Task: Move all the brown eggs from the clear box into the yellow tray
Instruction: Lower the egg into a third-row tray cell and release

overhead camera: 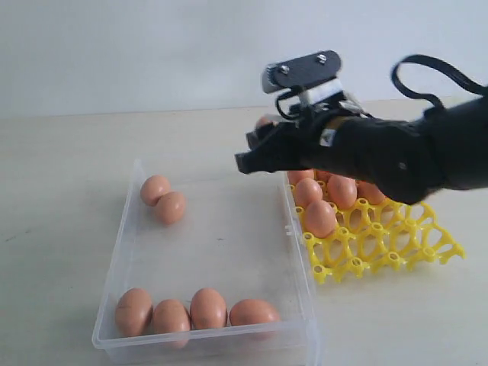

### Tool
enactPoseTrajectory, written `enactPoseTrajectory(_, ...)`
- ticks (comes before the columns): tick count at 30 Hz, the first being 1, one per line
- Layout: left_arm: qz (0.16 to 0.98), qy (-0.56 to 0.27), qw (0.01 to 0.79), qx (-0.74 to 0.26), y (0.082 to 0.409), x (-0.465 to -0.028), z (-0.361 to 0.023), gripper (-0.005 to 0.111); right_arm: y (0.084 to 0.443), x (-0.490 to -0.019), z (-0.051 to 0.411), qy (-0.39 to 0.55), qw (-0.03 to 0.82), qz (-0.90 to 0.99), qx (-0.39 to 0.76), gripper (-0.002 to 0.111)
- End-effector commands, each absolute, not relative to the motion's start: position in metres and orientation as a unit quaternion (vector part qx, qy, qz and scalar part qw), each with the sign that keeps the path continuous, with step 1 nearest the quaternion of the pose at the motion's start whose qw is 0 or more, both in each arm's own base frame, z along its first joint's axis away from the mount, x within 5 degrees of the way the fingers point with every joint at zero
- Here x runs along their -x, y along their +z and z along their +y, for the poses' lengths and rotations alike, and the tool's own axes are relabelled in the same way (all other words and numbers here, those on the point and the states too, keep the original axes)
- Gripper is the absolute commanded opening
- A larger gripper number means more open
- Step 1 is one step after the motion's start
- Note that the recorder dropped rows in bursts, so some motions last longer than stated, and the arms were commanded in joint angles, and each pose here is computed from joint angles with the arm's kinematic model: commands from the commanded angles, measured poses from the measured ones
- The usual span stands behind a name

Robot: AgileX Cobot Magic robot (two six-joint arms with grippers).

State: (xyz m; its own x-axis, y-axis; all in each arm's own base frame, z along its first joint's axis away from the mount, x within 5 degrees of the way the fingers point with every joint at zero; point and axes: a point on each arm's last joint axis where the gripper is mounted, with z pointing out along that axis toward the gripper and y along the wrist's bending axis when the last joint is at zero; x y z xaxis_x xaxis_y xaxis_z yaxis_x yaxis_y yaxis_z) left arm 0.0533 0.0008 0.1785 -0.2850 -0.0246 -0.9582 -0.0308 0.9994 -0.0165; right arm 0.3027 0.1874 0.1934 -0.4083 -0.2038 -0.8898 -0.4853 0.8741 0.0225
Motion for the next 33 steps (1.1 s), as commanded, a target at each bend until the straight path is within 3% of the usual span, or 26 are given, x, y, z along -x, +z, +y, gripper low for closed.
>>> enactPoseTrajectory(1, 0.794, -0.003, 0.607, 0.019, 0.181, -0.053, 0.000, 0.000, 0.182, -0.278, 0.144, 0.091, 0.528, 0.826, 0.175, 0.000)
enactPoseTrajectory(8, 0.794, -0.003, 0.607, 0.019, 0.181, -0.053, 0.000, 0.000, 0.155, -0.253, 0.102, 0.082, 0.495, 0.861, 0.080, 0.000)
enactPoseTrajectory(16, 0.794, -0.003, 0.607, 0.019, 0.181, -0.053, 0.000, 0.000, 0.146, -0.260, 0.087, 0.130, 0.483, 0.865, -0.031, 0.001)
enactPoseTrajectory(20, 0.794, -0.003, 0.607, 0.019, 0.181, -0.053, 0.000, 0.000, 0.139, -0.266, 0.091, 0.129, 0.478, 0.868, -0.025, 0.007)
enactPoseTrajectory(30, 0.794, -0.003, 0.607, 0.019, 0.181, -0.053, 0.000, 0.000, 0.131, -0.285, 0.102, 0.127, 0.452, 0.883, 0.014, 0.009)
enactPoseTrajectory(33, 0.794, -0.003, 0.607, 0.019, 0.181, -0.053, 0.000, 0.000, 0.128, -0.285, 0.103, 0.126, 0.449, 0.885, 0.014, 0.019)
